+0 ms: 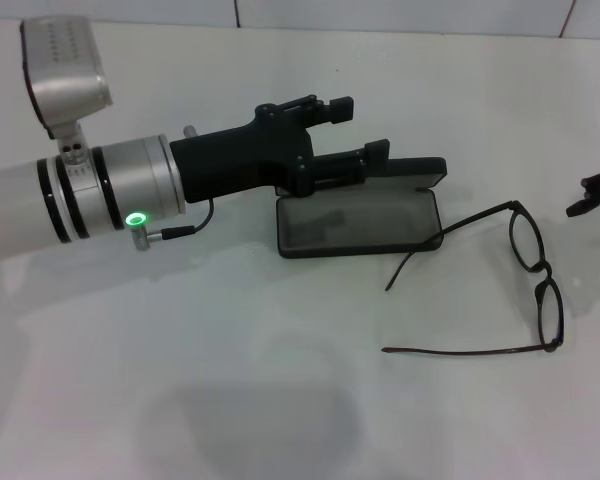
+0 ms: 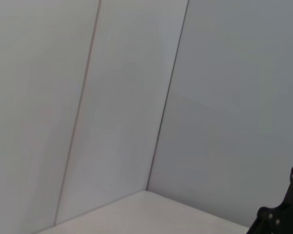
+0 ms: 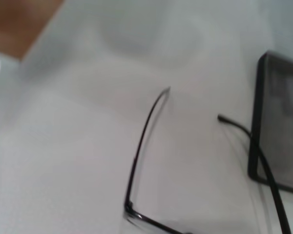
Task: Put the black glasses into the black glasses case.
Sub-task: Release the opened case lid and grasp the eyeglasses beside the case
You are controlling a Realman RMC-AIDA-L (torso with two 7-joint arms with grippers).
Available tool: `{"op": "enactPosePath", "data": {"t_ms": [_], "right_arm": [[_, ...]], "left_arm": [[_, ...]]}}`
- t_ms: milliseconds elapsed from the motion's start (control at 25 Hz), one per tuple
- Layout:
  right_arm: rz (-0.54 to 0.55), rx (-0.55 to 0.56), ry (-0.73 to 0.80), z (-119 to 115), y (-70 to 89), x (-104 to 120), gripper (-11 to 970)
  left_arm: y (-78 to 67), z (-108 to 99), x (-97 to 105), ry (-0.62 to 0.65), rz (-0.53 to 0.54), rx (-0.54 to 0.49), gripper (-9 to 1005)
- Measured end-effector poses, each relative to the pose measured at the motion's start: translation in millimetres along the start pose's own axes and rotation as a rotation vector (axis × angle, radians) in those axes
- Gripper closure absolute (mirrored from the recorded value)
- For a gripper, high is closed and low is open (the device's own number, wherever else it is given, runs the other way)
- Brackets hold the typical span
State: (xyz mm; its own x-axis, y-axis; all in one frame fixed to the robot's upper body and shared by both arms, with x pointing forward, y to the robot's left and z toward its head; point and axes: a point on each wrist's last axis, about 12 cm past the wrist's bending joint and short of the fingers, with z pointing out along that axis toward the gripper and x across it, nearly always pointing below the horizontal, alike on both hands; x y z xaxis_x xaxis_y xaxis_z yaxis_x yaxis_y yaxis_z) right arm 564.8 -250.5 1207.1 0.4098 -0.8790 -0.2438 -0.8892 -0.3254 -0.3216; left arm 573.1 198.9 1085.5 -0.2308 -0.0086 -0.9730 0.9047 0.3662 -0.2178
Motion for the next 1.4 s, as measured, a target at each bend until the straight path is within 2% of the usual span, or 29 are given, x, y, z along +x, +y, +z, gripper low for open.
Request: {"op": "enactPosePath", "data": {"t_ms": [160, 440, 640, 1040, 1400], "right_arm": [[-0.067, -0.013, 0.064, 13, -7.9, -15, 134], [-0.230, -0.059, 0.118, 24, -8.0, -44, 135], [-0.312, -0.077, 0.171, 30, -8.9, -56, 136], [-0.361, -0.096, 0.217, 30, -11.9, -55, 138], [-0.436, -0.111, 0.211, 40, -10.5, -58, 149]], "left_arm": [[-3.1, -2, 5, -0.041, 0.020, -0.021, 195], [-4.7, -10, 11, -0.068, 0.030, -0.056, 197], [-5.3, -12, 13, -0.069, 0.040, -0.062, 198], [-3.7, -14, 12, -0.091, 0.042, -0.085, 198], [-2.2, -14, 10, -0.097, 0.079, -0.091, 199]]}}
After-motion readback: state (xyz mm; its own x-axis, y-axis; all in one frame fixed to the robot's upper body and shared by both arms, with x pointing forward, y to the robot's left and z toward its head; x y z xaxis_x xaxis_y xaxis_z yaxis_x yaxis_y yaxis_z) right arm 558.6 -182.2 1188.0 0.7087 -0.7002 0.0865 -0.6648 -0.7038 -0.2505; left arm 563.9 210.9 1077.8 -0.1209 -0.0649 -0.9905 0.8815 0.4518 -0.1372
